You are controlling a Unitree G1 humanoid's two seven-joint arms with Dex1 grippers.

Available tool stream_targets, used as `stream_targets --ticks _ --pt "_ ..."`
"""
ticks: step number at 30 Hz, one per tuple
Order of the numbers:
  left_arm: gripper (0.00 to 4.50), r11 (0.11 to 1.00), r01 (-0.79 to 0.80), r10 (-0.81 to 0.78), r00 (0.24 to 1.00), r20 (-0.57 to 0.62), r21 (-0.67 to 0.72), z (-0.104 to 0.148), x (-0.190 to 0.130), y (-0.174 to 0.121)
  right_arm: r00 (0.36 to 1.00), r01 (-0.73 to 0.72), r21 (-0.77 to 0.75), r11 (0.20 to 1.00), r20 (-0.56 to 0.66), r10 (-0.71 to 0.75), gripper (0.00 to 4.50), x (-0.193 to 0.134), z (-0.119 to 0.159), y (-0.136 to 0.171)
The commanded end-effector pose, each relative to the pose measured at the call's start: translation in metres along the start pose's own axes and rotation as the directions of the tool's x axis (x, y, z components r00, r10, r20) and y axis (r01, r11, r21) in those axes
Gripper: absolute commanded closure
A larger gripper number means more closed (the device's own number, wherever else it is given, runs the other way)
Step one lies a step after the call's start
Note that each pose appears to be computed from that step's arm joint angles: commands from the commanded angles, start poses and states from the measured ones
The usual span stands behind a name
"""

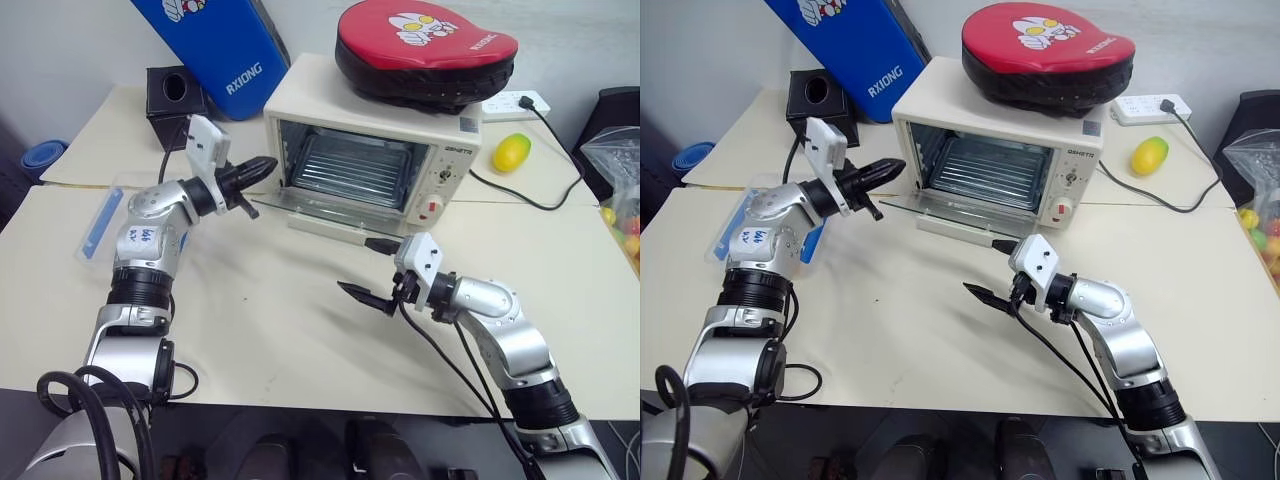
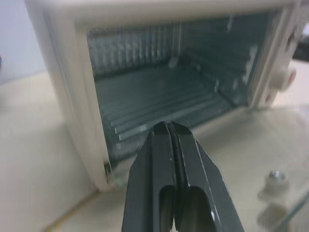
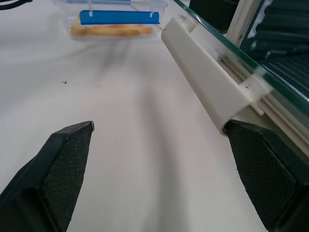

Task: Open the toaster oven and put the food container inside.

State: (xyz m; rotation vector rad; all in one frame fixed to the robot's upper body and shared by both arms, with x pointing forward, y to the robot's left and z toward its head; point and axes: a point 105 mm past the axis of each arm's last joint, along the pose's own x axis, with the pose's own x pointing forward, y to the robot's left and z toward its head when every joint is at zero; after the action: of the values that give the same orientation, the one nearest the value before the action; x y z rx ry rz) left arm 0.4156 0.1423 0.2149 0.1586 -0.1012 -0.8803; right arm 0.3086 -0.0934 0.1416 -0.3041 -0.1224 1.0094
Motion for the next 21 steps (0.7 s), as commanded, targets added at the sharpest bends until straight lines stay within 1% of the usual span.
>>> stream_targets --ticks 1,3,4,6,9,11,14,16,17,19,20,21 --pt "4.49 0.996 0.071 -0.069 0.997 -0.041 0.058 -0.006 0.001 -0.011 0.999 0.050 -0.015 0.999 0.020 -0.050 0.00 -0.019 -0.001 -0.001" --pt "4.49 0.994 0.089 -0.083 0.993 -0.086 0.068 -0.020 0.000 -0.016 0.998 0.065 0.026 0.998 -0.008 -0.065 0.00 -0.036 -0.012 0.004" --pt "4.49 0.995 0.085 -0.079 0.992 -0.102 0.051 -0.027 0.001 -0.019 0.997 0.075 0.047 0.996 -0.021 -0.074 0.00 -0.046 -0.018 0.007" --pt "4.49 0.998 0.054 -0.052 0.994 -0.100 0.022 -0.035 0.002 -0.021 0.995 0.093 0.066 0.993 -0.038 -0.090 0.00 -0.061 -0.023 0.011" --pt "4.49 1.000 0.013 -0.011 0.994 -0.113 0.021 -0.046 0.001 -0.025 0.992 0.119 0.071 0.990 -0.039 -0.117 0.00 -0.076 -0.022 0.011" --pt "4.49 1.000 -0.008 0.010 0.993 -0.118 0.024 -0.053 -0.002 -0.029 0.990 0.143 0.055 0.988 -0.018 -0.142 0.00 -0.083 -0.017 0.008" --pt "4.49 1.000 -0.019 0.018 0.999 -0.049 -0.020 -0.053 -0.007 -0.037 0.981 0.190 0.021 0.981 0.033 -0.191 0.00 -0.087 -0.005 -0.003" --pt "4.49 1.000 -0.018 0.018 1.000 -0.017 -0.010 -0.053 -0.017 -0.041 0.970 0.208 -0.003 0.978 0.130 -0.205 0.00 -0.085 0.008 -0.008" --pt "4.49 1.000 -0.017 0.017 1.000 -0.008 -0.020 -0.054 -0.022 -0.042 0.968 0.207 -0.020 0.978 0.150 -0.202 0.00 -0.084 0.012 -0.009" --pt "4.11 0.999 -0.017 0.021 0.995 0.100 -0.046 -0.043 -0.044 -0.050 0.967 0.113 0.077 0.991 0.219 -0.127 0.00 -0.075 0.019 -0.004" --pt "3.94 0.998 -0.017 0.026 0.984 0.173 -0.056 -0.033 -0.061 -0.055 0.961 0.099 0.067 0.993 0.252 -0.113 0.00 -0.072 0.025 -0.004" --pt "3.65 0.998 -0.015 0.028 0.975 0.219 -0.058 -0.025 -0.072 -0.060 0.956 0.096 0.054 0.994 0.273 -0.107 0.00 -0.070 0.029 -0.005"
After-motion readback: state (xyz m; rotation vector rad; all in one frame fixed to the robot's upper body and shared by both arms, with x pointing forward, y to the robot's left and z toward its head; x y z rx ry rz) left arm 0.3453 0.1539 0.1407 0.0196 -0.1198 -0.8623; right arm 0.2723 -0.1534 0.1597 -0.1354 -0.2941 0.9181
